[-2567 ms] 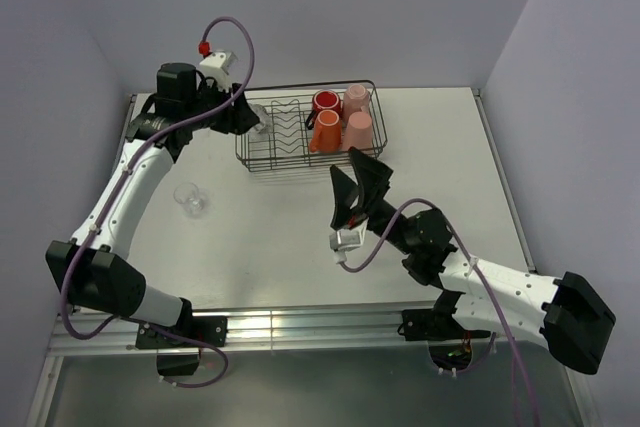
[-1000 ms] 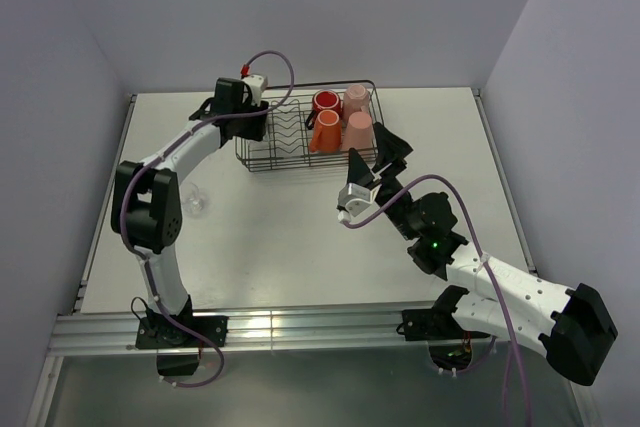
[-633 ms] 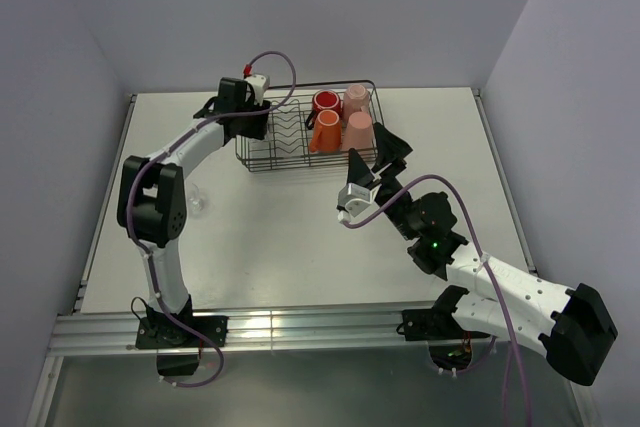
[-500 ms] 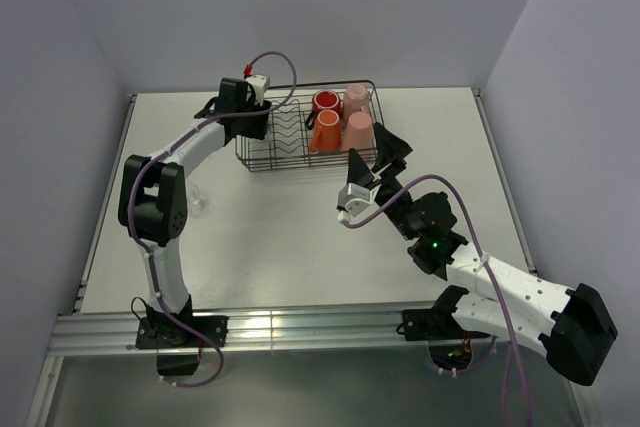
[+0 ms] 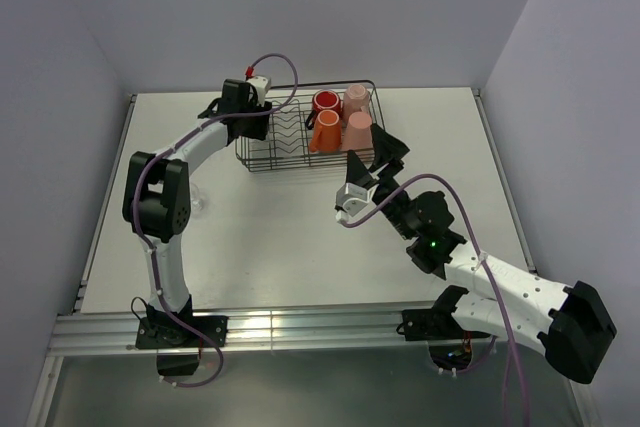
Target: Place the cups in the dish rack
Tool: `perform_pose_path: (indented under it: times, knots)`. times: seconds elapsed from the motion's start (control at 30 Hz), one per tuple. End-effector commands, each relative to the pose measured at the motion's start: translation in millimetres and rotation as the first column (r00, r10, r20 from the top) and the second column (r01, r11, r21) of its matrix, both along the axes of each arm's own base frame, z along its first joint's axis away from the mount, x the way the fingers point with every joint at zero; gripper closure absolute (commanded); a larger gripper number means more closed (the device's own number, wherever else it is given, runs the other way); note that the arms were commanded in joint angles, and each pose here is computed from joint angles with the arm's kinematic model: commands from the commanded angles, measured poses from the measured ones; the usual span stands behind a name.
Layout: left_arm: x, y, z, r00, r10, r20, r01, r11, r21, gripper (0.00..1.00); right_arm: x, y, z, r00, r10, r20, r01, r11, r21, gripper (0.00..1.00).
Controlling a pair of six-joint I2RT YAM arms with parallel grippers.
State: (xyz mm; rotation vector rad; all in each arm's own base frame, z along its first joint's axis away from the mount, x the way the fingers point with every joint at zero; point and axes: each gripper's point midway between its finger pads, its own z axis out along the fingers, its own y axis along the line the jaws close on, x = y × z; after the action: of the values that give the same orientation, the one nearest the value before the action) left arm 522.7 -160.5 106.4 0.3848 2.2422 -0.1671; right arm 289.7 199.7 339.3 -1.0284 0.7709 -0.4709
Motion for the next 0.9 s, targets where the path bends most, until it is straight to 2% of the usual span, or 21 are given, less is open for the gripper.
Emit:
perform_pose_path:
  times: [0.0, 0.27, 0.47, 0.7, 0.87]
  knots:
    - [17, -6, 28, 0.996, 0.001, 0.086, 0.0, 1.0, -0.017, 0.76, 1, -3, 21, 1.0, -0.004, 0.027, 0.003, 0.999, 0.053, 0.0]
    - [15, -6, 28, 0.997, 0.003, 0.078, -0.001, 1.0, -0.021, 0.42, 1, -2, 22, 1.0, 0.001, 0.028, -0.003, 0.999, 0.051, 0.0]
    - [14, -5, 31, 0.997, 0.005, 0.079, -0.004, 1.0, -0.017, 0.29, 0, -2, 23, 1.0, 0.008, 0.028, -0.01, 0.999, 0.052, 0.0]
    - [13, -5, 43, 0.994, 0.008, 0.105, -0.005, 1.0, -0.025, 0.27, -1, -2, 23, 1.0, 0.01, 0.03, -0.011, 0.999, 0.047, 0.0]
    - [9, -4, 83, 0.982, 0.019, 0.185, -0.008, 0.998, -0.058, 0.28, -1, -2, 24, 0.999, 0.012, 0.03, -0.014, 0.999, 0.05, 0.0]
